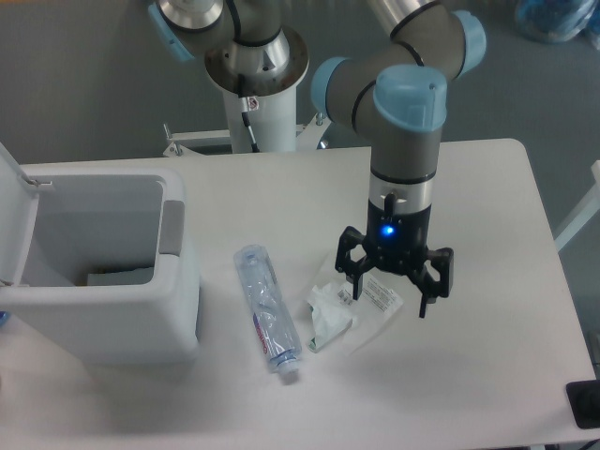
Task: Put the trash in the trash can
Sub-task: 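Lower the gripper onto the clear plastic wrapper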
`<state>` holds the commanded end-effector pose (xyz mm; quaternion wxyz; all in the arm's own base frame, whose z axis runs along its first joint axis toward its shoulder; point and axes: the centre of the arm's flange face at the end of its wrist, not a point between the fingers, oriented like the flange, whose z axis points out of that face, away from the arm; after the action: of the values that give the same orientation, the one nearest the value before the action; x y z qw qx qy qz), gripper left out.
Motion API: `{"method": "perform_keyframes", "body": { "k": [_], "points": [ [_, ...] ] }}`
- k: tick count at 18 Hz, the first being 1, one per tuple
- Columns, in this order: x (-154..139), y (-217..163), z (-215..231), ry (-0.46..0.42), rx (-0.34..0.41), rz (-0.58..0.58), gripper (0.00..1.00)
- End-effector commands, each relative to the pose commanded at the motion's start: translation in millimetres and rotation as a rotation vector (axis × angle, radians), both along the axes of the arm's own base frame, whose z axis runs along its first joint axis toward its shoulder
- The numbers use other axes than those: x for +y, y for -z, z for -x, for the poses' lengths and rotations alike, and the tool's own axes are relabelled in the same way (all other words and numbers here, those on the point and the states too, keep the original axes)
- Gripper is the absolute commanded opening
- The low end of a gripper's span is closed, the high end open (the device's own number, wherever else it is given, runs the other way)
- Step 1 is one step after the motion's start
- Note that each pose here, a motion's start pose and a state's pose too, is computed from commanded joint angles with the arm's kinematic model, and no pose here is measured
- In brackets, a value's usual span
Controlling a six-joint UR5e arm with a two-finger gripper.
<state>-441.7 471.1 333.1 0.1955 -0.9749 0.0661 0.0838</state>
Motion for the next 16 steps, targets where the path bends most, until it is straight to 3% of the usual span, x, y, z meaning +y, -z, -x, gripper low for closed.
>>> {"method": "perform_keyframes", "body": {
  "k": [3,5,14,16],
  "points": [
    [-14,55,-17,0.11,-0.022,0.111,1.0],
    [-10,60,-23,0.116,0.0,0.159,1.0],
    [3,104,-48,0.169,-0.052,0.214,1.0],
    [-1,111,-54,0.214,-0.053,0.226,1.0]
  ]
}}
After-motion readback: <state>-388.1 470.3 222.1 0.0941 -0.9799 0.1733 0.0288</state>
